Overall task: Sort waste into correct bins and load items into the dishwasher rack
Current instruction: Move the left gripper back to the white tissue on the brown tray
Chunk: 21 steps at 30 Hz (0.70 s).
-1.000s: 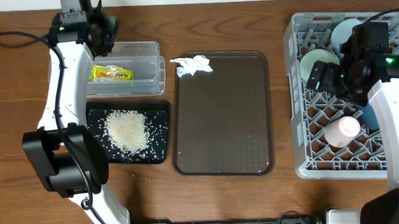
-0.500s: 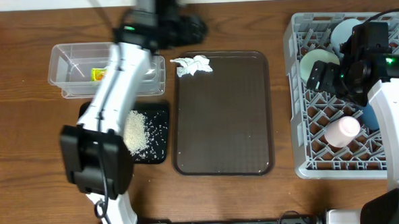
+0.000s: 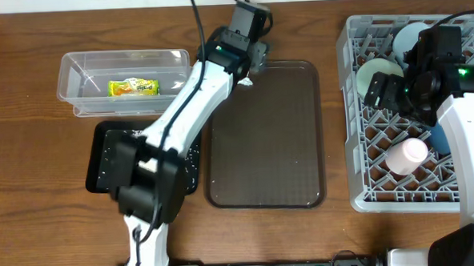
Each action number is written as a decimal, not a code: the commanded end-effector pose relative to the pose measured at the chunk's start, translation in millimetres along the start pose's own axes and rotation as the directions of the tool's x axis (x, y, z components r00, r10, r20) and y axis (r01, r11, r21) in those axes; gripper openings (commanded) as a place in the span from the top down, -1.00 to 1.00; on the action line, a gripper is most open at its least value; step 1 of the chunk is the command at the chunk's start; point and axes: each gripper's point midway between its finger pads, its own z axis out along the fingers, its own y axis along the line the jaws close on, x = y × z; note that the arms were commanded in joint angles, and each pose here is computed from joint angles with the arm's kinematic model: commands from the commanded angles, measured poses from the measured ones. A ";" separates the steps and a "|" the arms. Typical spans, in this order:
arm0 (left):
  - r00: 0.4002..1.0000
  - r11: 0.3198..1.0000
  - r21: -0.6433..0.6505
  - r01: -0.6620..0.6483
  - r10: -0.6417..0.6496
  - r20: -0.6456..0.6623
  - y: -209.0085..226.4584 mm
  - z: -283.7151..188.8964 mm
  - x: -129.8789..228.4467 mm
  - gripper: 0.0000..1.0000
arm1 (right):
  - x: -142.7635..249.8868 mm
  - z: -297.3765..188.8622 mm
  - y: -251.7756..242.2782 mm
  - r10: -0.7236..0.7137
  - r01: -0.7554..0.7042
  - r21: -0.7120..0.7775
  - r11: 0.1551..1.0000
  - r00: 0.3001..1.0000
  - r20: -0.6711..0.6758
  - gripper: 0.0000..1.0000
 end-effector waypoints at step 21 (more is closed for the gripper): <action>0.939 0.974 0.044 -0.223 0.227 -0.260 2.3 83.2 92.1 -0.33 | -1.3 -3.3 0.8 0.012 -0.012 -0.005 1.000 1.000 0.011 -0.99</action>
